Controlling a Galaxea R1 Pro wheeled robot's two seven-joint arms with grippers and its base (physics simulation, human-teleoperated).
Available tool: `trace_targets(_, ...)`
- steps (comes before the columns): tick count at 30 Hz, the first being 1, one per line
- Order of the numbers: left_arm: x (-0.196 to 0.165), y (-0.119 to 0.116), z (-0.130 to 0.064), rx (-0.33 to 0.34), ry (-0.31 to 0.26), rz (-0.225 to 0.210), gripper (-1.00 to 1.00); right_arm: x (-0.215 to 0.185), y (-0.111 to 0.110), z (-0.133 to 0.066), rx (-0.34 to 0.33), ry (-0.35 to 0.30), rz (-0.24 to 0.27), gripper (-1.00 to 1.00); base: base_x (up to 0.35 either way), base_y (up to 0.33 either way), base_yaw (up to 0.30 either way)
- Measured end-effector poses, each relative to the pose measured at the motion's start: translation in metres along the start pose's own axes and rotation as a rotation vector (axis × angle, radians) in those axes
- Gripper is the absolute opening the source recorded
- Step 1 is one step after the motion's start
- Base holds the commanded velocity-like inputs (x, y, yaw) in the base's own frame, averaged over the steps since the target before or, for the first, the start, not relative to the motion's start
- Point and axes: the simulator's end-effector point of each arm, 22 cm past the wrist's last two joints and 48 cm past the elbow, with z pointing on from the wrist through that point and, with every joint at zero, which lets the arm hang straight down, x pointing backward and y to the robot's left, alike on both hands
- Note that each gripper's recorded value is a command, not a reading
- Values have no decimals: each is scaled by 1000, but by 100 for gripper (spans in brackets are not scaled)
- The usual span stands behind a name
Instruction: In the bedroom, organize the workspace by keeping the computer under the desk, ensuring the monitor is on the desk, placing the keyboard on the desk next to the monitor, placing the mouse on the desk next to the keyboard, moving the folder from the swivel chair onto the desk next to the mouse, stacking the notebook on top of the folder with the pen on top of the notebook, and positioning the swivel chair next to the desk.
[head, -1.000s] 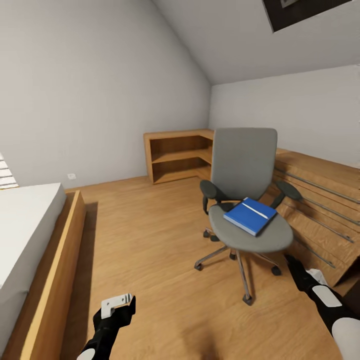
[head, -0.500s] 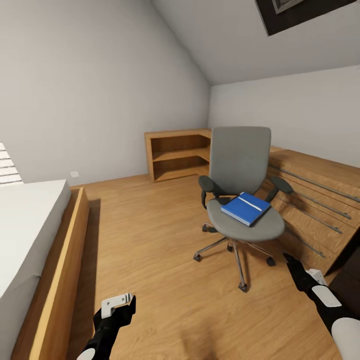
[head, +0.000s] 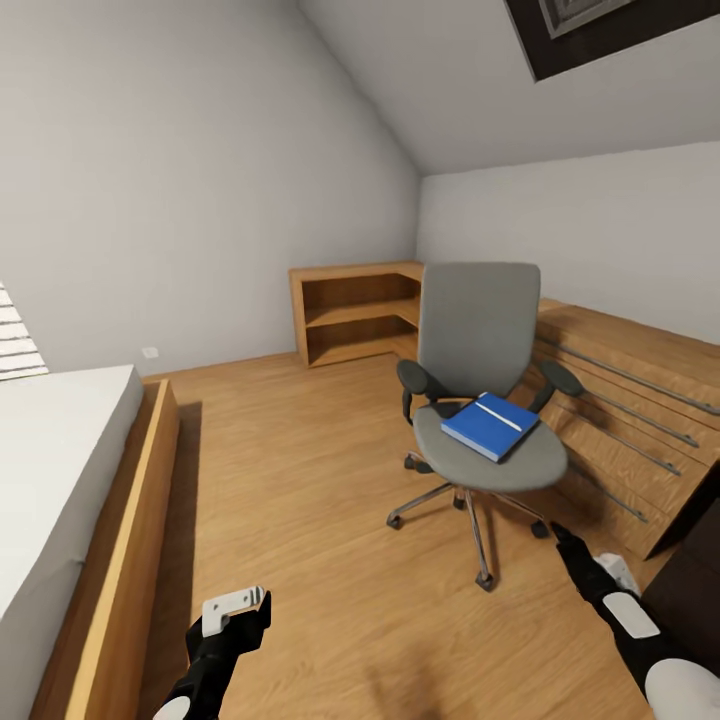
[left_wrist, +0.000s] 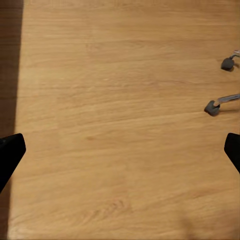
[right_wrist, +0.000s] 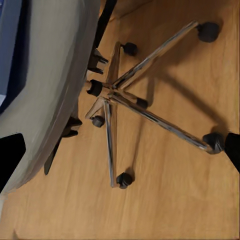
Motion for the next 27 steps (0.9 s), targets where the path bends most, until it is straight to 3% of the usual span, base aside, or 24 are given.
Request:
trace_targets(4, -8, -1, -3, -1, 1, 1, 100, 4, -5, -9, -1, -47, -80, 100, 0, 0, 0)
trace_targets(6, -11, -2, -4, -1, 2, 1, 100, 10, -13, -20, 1, -111, -177, 100, 0, 0, 0)
trace_targets(8, -15, -3, -6, -2, 3, 1, 100, 12, -16, -27, 4, -145, -223, 100, -126, 0, 0)
trace_targets(9, -17, -4, -6, -2, 4, 0, 100, 26, -25, -48, -6, -248, -352, 100, -270, 0, 0)
trace_targets(10, -19, -4, -7, -2, 4, 0, 100, 39, -60, -65, 40, -226, -372, 100, -295, 0, 0)
trace_targets(16, -30, -6, -11, -2, 5, -1, 100, 59, -78, -80, 88, -180, -392, 100, -314, 0, 0)
trace_targets(27, -51, -10, -20, -2, 6, 0, 100, 72, -71, -94, 96, -115, -455, 100, -70, 0, -158)
